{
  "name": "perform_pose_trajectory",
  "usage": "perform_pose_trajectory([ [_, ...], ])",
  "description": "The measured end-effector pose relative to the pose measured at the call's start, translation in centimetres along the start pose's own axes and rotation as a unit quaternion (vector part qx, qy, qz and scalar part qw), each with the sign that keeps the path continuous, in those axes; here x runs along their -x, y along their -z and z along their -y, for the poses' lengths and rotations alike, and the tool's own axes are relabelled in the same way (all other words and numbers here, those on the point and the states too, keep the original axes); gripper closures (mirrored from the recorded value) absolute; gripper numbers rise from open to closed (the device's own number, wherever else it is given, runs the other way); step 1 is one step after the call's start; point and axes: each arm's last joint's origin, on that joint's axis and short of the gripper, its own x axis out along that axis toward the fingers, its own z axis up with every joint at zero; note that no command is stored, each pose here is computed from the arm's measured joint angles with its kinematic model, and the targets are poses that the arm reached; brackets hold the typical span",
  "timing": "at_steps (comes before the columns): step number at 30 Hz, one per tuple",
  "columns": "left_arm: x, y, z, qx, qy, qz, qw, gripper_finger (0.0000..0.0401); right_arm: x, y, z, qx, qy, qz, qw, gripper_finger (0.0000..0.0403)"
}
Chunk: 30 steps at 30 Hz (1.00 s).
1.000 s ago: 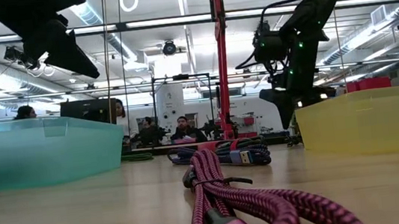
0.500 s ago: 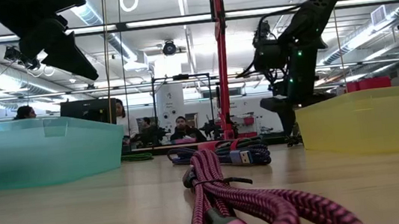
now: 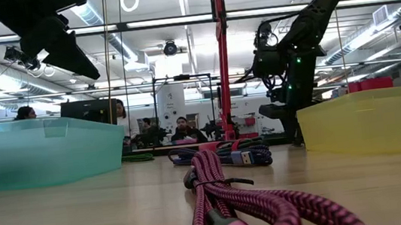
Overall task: Pick & Place USB Port
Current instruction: Put the black charger cable into the green bin
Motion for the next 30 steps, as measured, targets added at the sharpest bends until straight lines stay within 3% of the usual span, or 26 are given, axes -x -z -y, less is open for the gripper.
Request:
perform_pose_trajectory([
  [3, 0.0, -0.1, 0.0, 0.003, 0.001, 0.002, 1.000, 0.0202, -0.1, 0.0, -0.1, 0.002, -0.007, -0.005, 1.000, 0.0359],
  [5, 0.0, -0.1, 0.0, 0.004, 0.002, 0.003, 1.000, 0.0202, -0.1, 0.0, -0.1, 0.006, -0.017, -0.008, 1.000, 0.0388],
  [12, 0.0, -0.4, 0.2, 0.021, 0.007, 0.015, 1.000, 0.0202, 1.4, -0.8, -0.1, 0.034, -0.022, -0.040, 0.998, 0.0398],
  [17, 0.0, -0.9, 0.4, 0.041, 0.013, 0.033, 0.999, 0.0202, 5.8, -2.2, -0.6, 0.065, -0.054, -0.024, 0.996, 0.0400],
  [20, 0.0, -1.2, 0.5, 0.053, 0.017, 0.043, 0.998, 0.0202, 9.4, -2.5, -1.0, 0.080, -0.119, 0.013, 0.990, 0.0401],
  [24, 0.1, -1.7, 0.7, 0.060, 0.027, 0.063, 0.996, 0.0202, 14.5, -1.6, -1.3, 0.112, -0.228, 0.060, 0.965, 0.0401],
  [30, 0.5, -3.6, 1.3, 0.078, 0.060, 0.127, 0.987, 0.0202, 22.3, 1.9, -3.2, 0.180, -0.392, 0.165, 0.887, 0.0402],
])
